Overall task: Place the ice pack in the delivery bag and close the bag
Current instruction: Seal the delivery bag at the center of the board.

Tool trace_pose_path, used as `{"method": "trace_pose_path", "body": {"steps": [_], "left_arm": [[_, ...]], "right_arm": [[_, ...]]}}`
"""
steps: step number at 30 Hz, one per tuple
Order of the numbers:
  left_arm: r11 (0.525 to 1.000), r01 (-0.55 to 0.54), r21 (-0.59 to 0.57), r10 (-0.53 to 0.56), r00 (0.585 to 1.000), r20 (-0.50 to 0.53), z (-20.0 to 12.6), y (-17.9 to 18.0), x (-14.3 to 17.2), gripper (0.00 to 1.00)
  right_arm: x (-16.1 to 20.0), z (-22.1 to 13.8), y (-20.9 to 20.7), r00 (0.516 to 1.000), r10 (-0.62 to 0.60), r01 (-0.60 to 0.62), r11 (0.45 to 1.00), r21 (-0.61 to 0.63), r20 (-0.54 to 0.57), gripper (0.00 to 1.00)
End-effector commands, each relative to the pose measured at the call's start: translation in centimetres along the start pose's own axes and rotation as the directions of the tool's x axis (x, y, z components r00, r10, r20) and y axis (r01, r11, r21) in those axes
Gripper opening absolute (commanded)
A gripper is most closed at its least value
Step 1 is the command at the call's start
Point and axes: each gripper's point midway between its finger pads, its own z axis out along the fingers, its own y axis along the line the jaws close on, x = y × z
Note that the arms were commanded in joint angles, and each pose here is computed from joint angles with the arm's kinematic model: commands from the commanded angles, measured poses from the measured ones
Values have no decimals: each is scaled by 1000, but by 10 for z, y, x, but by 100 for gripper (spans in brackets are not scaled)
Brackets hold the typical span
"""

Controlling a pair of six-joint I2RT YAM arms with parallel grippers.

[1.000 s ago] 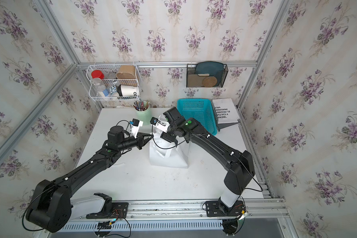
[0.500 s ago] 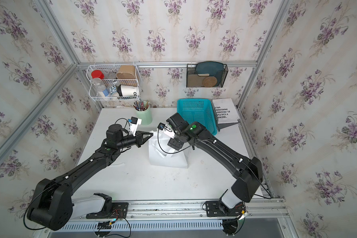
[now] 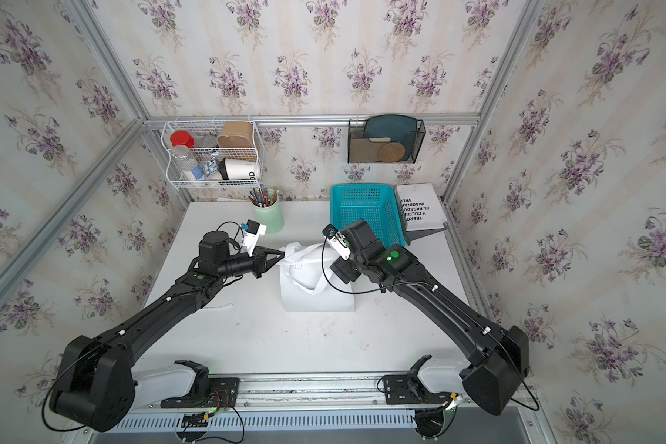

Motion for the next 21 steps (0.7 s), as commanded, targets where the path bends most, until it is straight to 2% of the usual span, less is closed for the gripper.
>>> {"method": "trace_pose_path", "body": {"steps": [1, 7, 9, 16, 19, 21], "left_arm": [[1000, 19, 1, -19, 999, -47, -1, 1, 15, 0], [1000, 17, 0, -17, 999, -47, -1, 1, 14, 0], [1000, 16, 0, -16, 998, -53, -1, 1, 16, 0], [1000, 6, 6, -6, 998, -65, -1, 0, 18, 0], [1000, 4, 12, -3, 997, -72, 0, 0, 20, 0], [1000, 0, 11, 1, 997, -79, 0, 0, 21, 0]], "right_arm": [[-17, -4, 6, 987, 120, -111, 990, -89, 103, 87], [-9, -7, 11, 961, 222, -198, 968, -152, 166, 81], [-2, -3, 17, 956, 243, -213, 960, -180, 165, 74], [6, 2, 15, 925, 327, -277, 929, -247, 193, 58], [11, 2, 7, 910, 359, -306, 919, -249, 206, 44], [11, 1, 5, 902, 375, -316, 911, -266, 215, 38]]}}
